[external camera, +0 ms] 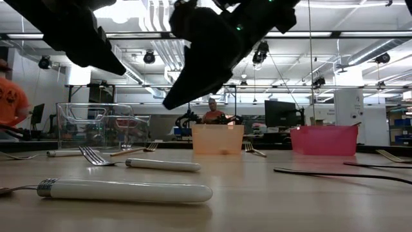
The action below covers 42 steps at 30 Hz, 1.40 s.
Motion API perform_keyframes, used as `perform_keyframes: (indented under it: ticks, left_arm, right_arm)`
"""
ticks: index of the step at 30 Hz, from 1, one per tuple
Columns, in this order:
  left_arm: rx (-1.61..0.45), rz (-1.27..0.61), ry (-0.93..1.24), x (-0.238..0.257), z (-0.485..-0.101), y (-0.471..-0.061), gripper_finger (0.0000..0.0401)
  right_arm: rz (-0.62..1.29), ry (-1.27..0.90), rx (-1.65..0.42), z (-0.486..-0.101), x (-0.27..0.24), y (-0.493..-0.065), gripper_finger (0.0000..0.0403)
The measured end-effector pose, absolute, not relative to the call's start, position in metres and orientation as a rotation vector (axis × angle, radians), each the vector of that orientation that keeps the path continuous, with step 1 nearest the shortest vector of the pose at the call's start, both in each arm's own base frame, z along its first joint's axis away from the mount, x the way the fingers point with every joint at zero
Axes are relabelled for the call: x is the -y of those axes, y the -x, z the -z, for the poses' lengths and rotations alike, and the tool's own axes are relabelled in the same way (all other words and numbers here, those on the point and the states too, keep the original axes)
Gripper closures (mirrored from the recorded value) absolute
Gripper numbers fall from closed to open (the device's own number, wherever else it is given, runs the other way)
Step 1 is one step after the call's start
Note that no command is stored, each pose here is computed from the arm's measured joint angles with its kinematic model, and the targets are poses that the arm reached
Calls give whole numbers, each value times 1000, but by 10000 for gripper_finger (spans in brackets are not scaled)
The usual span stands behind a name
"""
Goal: Sort silverware by color (type)
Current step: Put the center white fork into the orange bin
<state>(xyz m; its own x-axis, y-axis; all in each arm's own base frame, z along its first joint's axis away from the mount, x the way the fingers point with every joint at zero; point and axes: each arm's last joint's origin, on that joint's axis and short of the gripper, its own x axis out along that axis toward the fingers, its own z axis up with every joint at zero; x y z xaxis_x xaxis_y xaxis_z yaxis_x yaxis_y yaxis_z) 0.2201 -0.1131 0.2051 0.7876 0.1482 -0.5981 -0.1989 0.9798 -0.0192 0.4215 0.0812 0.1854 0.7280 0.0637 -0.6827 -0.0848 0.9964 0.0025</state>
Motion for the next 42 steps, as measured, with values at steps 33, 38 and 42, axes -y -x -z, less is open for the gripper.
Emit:
perform_keyframes:
  ticks: [33, 38, 42]
  left_arm:
    - [-497, -303, 36, 104, -225, -215, 388]
    - [-497, -303, 36, 104, -225, -215, 388]
    - [-497, -303, 36, 104, -225, -215, 388]
  right_arm:
    - [-118, 46, -757, -152, -105, -448, 268]
    - [-114, 38, -750, -150, -105, -450, 215]
    - [-105, 25, -786, -134, -106, -451, 194]
